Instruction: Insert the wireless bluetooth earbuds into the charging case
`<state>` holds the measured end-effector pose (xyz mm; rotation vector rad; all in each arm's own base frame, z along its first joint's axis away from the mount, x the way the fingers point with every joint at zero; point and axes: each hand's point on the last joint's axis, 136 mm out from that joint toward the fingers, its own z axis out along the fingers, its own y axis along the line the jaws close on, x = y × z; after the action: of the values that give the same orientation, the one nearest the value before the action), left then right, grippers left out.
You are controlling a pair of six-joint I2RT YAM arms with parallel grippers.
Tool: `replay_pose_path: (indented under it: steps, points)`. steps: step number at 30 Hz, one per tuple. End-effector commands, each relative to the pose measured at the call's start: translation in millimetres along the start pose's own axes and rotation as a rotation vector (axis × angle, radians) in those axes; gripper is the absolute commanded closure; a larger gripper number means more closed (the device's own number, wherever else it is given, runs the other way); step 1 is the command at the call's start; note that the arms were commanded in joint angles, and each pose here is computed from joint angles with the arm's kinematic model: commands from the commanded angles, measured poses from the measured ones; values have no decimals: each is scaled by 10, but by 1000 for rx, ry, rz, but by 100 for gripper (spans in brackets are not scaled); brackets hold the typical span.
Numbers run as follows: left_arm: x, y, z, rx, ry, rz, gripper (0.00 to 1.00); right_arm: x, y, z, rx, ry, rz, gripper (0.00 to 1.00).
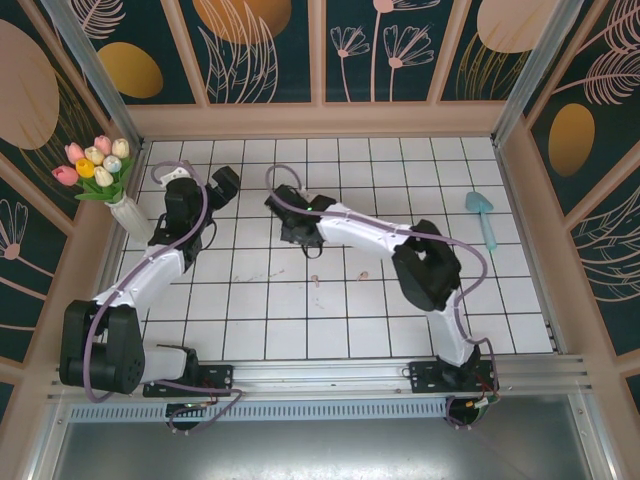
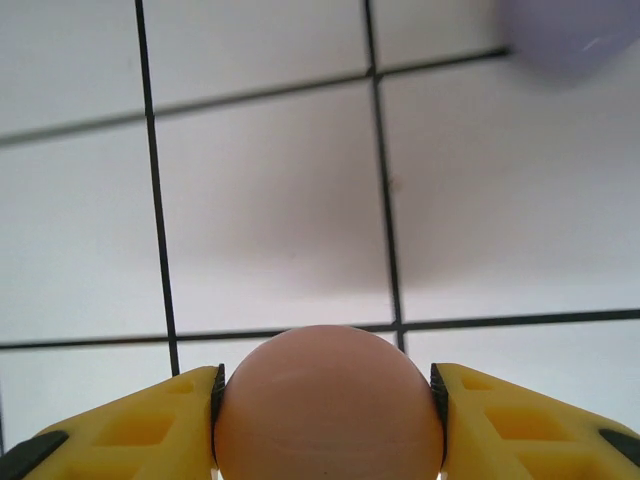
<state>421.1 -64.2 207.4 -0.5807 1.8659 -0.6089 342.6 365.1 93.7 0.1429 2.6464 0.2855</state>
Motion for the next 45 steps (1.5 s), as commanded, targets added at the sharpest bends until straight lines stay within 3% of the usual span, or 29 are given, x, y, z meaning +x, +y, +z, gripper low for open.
replay_pose_path:
  steps: [1, 14, 23, 29, 45]
  points:
    - [76, -172, 20, 127, 30, 18, 1, -221, -149, -113, -32, -47, 94, 56]
    - [1010, -579, 75, 509, 291, -97, 2, -708, -571, -224, -203, -67, 386, 56]
    - [1460, -877, -11, 653, 321, -78, 9, -818, -518, -209, -312, -32, 529, 56]
    - [1702, -858, -8, 688, 357, -85, 18, -841, -457, -181, -362, -6, 579, 57]
    - [2080, -1073, 110, 746, 410, -67, 27, -802, -410, -134, -391, 27, 606, 57]
